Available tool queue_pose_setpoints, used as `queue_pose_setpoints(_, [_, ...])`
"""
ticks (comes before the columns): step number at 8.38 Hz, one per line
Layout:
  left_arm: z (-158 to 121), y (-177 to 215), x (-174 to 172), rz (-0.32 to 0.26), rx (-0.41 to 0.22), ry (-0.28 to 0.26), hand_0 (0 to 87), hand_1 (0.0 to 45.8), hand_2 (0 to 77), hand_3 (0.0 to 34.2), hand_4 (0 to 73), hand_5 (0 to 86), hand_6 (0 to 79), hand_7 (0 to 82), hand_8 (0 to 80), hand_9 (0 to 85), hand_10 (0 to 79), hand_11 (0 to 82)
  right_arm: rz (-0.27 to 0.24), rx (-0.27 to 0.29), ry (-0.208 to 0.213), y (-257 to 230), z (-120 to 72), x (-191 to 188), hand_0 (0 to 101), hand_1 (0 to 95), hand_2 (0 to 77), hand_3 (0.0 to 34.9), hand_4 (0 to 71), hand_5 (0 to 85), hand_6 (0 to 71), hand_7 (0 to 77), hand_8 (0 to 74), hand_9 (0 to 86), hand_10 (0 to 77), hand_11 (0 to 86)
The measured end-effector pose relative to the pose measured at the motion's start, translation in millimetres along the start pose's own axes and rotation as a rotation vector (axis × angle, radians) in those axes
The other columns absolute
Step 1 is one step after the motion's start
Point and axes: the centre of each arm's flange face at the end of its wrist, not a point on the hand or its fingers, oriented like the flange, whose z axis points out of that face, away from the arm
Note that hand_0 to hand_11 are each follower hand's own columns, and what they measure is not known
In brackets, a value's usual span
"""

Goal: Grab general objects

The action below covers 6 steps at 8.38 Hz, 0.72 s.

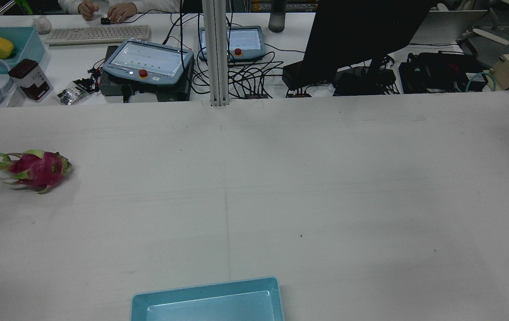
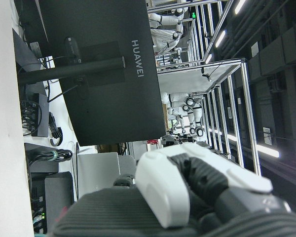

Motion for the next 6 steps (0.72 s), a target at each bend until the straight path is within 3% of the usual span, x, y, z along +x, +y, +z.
queue_pose_setpoints(2, [-2, 2, 25, 0.063, -0.008, 0.023, 51.1, 0.0, 0.5, 25.0, 3.3, 2.2, 0.0, 1.1, 1.1, 0.5, 37.6, 1.1, 0.000, -0.001, 0.000, 0, 0.0, 0, 0, 94.9, 77.4, 0.0, 0.0, 0.0, 0.0, 0.0, 0.0, 0.5, 0.0, 0.0])
queue_pose_setpoints(5, [-6, 23, 33, 0.227, -0.075, -0.021, 52.3, 0.0, 0.5, 13.7, 6.5, 2.2, 0.0, 0.5, 1.1, 0.5, 37.6, 1.1, 0.000, 0.000, 0.000, 0, -0.1, 0, 0, 94.9, 77.4, 0.0, 0.0, 0.0, 0.0, 0.0, 0.0, 0.5, 0.0, 0.5])
queue_pose_setpoints(6, [-5, 38, 23, 0.265, -0.104, -0.050, 52.3, 0.0, 0.5, 13.7, 6.5, 2.2, 0.0, 0.5, 1.1, 0.5, 37.6, 1.1, 0.000, 0.000, 0.000, 0, -0.1, 0, 0, 94.9, 77.4, 0.0, 0.0, 0.0, 0.0, 0.0, 0.0, 0.5, 0.0, 0.5])
